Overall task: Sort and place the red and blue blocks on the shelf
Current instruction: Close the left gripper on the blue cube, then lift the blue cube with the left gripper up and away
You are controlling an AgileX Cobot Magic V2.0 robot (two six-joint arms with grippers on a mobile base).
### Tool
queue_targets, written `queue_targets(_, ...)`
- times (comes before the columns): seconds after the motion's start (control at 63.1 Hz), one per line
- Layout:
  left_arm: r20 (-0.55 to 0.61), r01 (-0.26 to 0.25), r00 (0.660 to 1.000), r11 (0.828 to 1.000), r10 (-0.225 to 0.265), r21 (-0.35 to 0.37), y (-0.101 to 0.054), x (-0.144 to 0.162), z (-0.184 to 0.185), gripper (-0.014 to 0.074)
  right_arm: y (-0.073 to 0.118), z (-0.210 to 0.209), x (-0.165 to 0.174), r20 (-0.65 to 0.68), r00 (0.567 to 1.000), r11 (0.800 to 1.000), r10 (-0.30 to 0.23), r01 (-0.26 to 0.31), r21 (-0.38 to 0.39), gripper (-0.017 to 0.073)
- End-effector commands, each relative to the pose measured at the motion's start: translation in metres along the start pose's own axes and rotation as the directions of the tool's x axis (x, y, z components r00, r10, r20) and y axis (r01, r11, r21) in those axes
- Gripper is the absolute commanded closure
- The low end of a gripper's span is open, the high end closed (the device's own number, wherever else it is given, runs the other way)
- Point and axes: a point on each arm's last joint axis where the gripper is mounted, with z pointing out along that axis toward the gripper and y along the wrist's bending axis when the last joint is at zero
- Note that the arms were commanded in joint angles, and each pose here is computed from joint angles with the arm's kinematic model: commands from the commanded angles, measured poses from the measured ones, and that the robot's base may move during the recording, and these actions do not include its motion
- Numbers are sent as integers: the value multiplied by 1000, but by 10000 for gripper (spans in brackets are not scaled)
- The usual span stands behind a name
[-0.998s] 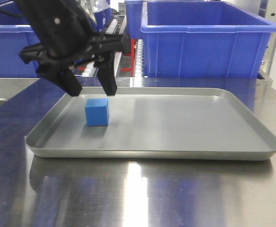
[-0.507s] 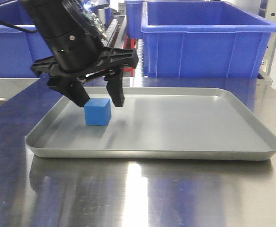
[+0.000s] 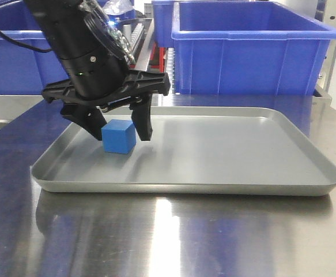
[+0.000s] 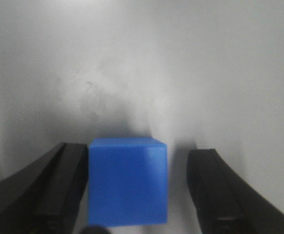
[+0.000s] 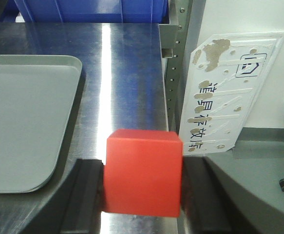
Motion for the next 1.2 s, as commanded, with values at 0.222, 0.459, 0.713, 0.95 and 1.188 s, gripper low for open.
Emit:
queue_targets(0.222, 88, 0, 996, 999, -3, 37, -8, -13, -26, 183, 1, -4, -16, 104, 995, 1000, -11, 11, -1, 499)
queue_targets(0.459, 80, 0, 997, 999, -3, 34, -8, -12, -26, 388, 1, -4, -16, 104, 995, 1000, -11, 11, -1, 499)
queue_targets(0.713, 100, -6, 995, 999, 2, 38, -8, -13, -41, 468, 1, -4, -16, 104, 995, 1000, -11, 11, -1, 499)
queue_targets(0.95, 143, -81, 986, 996, 85, -31, -2, -14, -71, 468, 1, -4, -16, 104, 995, 1000, -11, 11, -1, 499)
queue_targets(1.188, 215, -50, 974, 996, 65, -75, 20, -17, -123, 468, 1, -4, -16, 104, 995, 1000, -11, 11, -1, 499)
